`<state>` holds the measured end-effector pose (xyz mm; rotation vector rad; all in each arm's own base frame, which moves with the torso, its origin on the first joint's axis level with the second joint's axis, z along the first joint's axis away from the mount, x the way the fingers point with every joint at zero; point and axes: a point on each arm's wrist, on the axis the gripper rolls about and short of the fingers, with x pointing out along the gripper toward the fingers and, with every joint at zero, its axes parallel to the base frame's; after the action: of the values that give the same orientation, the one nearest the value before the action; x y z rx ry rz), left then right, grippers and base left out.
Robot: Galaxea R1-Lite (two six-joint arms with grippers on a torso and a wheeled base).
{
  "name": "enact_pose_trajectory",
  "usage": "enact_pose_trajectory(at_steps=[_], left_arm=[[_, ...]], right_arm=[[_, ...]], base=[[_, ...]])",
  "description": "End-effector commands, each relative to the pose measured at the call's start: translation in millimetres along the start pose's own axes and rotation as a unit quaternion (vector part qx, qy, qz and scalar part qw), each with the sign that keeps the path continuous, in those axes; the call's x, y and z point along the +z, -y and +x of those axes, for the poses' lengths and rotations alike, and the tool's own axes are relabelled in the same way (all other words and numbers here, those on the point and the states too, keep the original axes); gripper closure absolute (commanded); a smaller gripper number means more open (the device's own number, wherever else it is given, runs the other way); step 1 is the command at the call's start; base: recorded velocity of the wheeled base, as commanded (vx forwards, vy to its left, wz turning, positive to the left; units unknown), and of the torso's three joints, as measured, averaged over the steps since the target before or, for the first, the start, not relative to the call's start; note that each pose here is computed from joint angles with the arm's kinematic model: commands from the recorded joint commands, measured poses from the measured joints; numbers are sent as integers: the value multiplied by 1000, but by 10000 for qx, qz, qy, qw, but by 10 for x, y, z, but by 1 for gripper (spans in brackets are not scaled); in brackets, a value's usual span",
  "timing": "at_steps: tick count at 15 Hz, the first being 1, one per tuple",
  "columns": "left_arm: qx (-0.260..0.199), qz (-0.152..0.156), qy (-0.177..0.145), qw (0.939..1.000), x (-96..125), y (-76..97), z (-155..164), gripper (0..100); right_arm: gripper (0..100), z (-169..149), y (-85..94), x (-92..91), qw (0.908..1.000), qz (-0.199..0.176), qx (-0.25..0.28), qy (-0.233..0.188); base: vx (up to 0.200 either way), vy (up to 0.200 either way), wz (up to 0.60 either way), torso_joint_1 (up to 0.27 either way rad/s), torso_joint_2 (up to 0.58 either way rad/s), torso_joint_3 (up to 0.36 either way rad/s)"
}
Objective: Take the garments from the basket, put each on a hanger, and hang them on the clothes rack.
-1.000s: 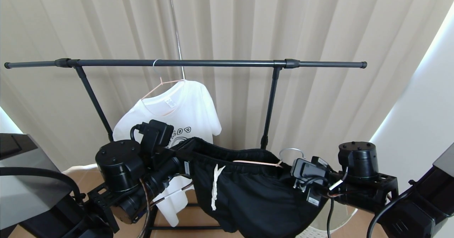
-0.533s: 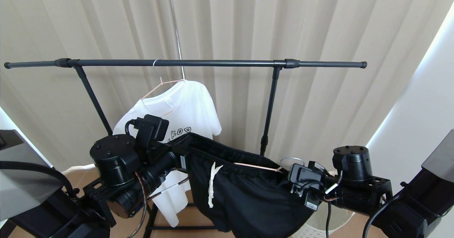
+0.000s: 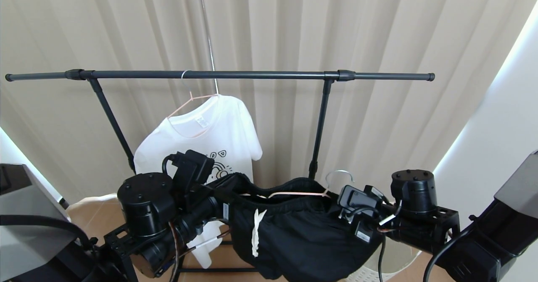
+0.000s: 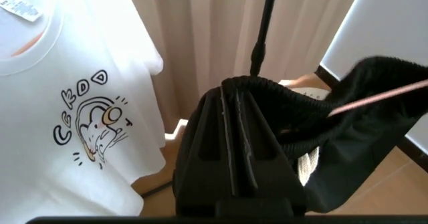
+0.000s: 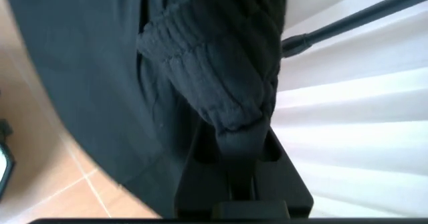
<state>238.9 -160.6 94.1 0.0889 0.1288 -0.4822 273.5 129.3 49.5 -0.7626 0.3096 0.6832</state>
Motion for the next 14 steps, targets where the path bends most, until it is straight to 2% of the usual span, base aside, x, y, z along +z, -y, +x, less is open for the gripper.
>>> enact_pose_trajectory(at_steps=[1,6,8,12,14], left_arm=[[-87,36,-139,9999,-69,57,11,100],[77,98,-236,9996,-122,57,50,100],[184,134,-211,9995,-111,33,67,100],[673,40,-13,9977,28,-153,183,100],[748,-23,-203,9970,225,-213,207,100]], right_arm=[[100,8,-65,96,9999,69,-29,144],[100,-72,-48,215,9992,123,-151,344],[100,-80,-36,210,9992,133,-227,295],[100,-81,-16,193,9989,61,-462,108],[100,-130,13,232,9984,51,-535,187]], base=[[0,0,0,0,0,0],[0,0,0,0,0,0],[0,0,0,0,0,0],[0,0,0,0,0,0],[0,0,0,0,0,0]])
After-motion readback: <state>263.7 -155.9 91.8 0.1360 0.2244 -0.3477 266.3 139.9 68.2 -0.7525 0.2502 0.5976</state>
